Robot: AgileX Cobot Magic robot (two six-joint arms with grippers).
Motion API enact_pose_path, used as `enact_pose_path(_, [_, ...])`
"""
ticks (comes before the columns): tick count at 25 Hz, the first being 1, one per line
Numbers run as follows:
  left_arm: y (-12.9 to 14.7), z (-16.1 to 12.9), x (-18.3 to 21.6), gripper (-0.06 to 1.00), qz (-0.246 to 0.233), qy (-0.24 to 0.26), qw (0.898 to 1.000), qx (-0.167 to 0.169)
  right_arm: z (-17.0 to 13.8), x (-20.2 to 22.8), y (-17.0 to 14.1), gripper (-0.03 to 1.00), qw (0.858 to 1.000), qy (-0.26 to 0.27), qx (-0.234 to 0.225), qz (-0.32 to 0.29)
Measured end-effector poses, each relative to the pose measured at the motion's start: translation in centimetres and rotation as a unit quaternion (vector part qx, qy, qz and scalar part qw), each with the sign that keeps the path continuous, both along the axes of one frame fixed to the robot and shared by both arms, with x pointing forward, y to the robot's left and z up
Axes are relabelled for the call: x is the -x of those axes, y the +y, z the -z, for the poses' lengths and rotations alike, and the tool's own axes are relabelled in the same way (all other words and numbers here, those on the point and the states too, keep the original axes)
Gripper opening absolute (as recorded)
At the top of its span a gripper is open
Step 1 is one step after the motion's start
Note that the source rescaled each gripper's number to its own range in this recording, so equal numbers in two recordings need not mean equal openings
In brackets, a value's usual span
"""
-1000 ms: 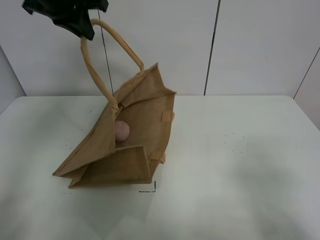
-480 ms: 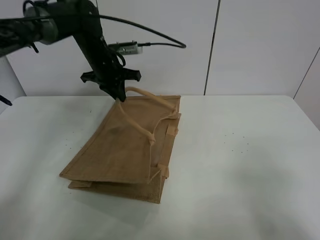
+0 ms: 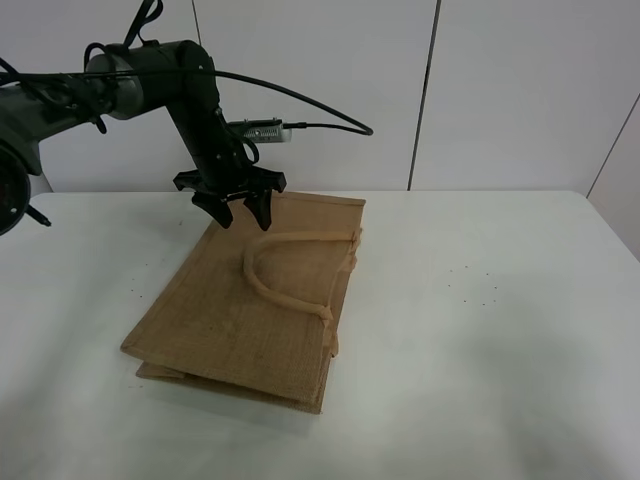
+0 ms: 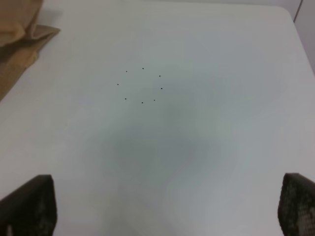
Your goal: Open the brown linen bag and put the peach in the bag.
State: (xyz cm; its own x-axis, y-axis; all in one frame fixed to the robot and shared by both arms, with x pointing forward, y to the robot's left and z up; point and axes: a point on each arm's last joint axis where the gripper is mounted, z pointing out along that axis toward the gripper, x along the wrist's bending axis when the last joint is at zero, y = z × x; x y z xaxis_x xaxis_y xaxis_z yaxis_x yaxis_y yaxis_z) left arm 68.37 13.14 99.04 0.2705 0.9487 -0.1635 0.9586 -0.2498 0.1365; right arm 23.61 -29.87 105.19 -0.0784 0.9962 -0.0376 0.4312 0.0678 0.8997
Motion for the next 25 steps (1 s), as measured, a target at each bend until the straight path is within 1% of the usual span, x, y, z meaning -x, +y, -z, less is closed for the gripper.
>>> enact_pose_path(3, [0.1,-0.6,0.1,0.98,0.001,-0.006,1.0,-0.002,0.0,0.0,0.0,1.0,1.0,0.0,0.0,0.0])
enact_pose_path(7, [1.6,-1.8,0.0,1.0,-0.008,-0.025,0.999,-0.03,0.0,0.0,0.0,1.0,1.0,0.0,0.0,0.0])
enact_pose_path(11, [5.3,-1.9,-1.1,1.0,-0.045,-0.031,0.997,-0.052,0.0,0.0,0.0,1.0,1.0,0.0,0.0,0.0])
enact_pose_path(17, [11.2,-1.9,-2.2,1.0,-0.108,-0.028,0.992,-0.058,0.0,0.0,0.0,1.0,1.0,0.0,0.0,0.0])
enact_pose_path(21, [13.8,-2.1,-2.2,1.0,-0.135,-0.026,0.989,-0.06,0.0,0.0,0.0,1.0,1.0,0.0,0.0,0.0])
enact_pose_path(23, [14.4,-2.3,-1.6,1.0,-0.141,-0.02,0.988,-0.062,0.0,0.0,0.0,1.0,1.0,0.0,0.0,0.0])
enact_pose_path(25, [14.7,-3.0,-0.7,1.0,-0.142,-0.019,0.987,-0.066,0.0,0.0,0.0,1.0,1.0,0.0,0.0,0.0])
